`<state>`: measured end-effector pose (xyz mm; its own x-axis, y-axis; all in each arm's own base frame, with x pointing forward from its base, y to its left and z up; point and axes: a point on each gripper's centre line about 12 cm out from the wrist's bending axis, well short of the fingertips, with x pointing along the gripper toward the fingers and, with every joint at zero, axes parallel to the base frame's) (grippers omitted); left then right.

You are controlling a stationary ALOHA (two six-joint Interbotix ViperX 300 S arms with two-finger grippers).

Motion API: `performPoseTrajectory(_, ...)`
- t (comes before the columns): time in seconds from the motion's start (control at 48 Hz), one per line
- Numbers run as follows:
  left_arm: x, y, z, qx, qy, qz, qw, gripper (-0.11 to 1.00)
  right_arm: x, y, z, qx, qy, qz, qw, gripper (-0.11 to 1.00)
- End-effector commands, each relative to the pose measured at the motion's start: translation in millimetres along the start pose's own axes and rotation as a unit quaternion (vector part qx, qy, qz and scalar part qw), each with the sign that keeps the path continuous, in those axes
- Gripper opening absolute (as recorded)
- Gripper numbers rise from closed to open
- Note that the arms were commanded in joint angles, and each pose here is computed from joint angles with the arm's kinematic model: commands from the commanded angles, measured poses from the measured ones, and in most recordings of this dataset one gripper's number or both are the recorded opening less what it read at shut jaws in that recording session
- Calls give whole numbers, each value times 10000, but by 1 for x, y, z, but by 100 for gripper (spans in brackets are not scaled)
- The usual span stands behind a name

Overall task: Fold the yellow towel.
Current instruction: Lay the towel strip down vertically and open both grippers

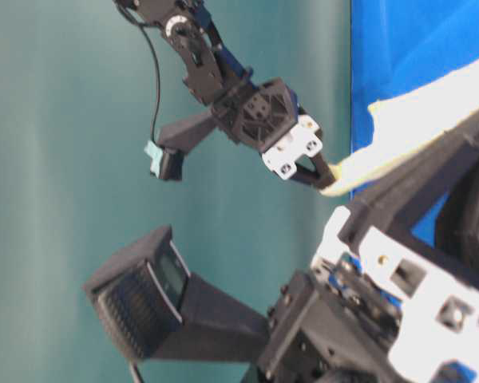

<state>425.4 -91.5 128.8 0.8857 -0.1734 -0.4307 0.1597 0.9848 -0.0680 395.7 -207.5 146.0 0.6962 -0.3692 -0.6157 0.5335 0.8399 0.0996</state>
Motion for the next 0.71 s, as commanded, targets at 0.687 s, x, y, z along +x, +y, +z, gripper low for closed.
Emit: performPoseTrajectory(0.687,-11,-18,7,38,246,-189,9995,33,3,5,19,152,-262,45,9995,29)
